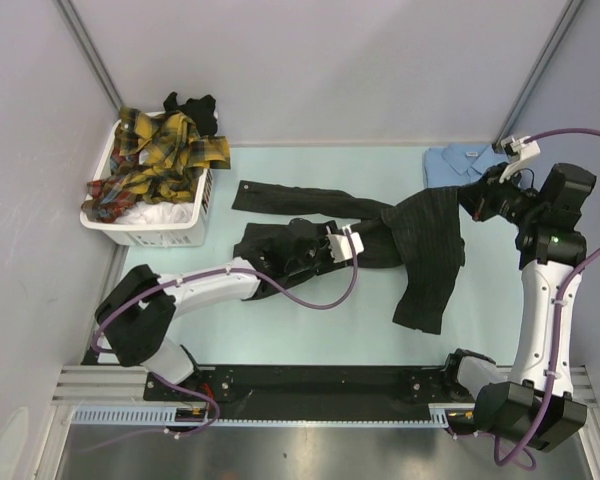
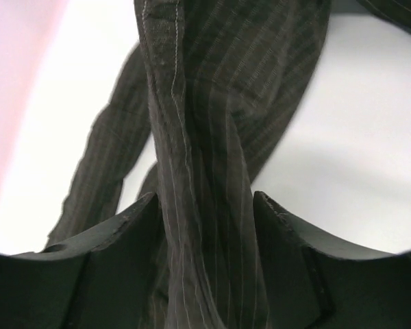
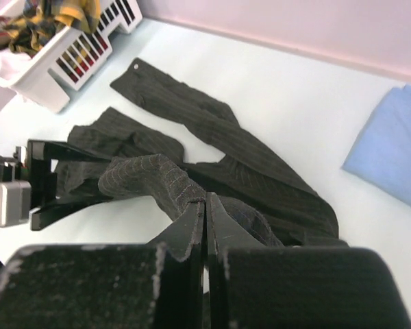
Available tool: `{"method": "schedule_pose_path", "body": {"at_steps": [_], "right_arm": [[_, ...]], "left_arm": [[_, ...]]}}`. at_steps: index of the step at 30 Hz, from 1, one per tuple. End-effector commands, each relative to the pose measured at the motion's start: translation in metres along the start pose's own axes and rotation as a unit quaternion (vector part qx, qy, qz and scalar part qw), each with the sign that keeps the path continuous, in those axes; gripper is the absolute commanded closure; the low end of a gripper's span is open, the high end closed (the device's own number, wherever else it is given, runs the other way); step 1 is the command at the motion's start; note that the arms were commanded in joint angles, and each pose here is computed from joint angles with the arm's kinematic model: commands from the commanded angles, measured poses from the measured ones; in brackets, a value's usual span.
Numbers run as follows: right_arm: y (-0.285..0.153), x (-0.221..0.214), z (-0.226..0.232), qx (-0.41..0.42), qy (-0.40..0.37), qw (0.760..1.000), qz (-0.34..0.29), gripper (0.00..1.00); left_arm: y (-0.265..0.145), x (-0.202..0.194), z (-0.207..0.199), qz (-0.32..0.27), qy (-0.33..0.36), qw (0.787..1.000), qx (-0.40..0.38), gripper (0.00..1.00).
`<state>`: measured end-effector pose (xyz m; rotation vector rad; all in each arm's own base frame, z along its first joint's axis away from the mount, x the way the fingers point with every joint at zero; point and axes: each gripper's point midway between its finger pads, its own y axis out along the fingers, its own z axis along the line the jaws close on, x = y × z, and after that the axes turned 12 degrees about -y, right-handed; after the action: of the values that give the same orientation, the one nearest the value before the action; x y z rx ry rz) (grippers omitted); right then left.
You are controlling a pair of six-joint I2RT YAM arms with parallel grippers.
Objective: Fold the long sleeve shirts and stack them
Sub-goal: Flatten the shirt out
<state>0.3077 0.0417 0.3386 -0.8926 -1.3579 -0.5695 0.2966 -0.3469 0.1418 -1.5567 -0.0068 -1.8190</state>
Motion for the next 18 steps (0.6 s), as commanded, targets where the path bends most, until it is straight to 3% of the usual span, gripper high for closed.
{"method": "schedule_pose_path", "body": {"at_steps": [1, 7, 18], "right_arm": [[-0.011, 0.046, 0.005, -0.012, -0.037, 0.998, -0.052, 1.0], [-0.011, 0.053, 0.004, -0.015, -0.036, 0.997, -0.059, 1.0], [-0.007, 0.056, -0.002, -0.016, -0.032, 0.997, -0.065, 1.0]], "left_arm": [[0.004, 0.024, 0.026, -0.038, 0.015, 0.997, 0.071, 0.43], [-0.016, -0.005, 0.052, -0.008, 0.022, 0.992, 0.12, 0.53], [-0.062, -0.086, 0.103, 0.08, 0.001, 0.978, 0.19, 0.61]]}}
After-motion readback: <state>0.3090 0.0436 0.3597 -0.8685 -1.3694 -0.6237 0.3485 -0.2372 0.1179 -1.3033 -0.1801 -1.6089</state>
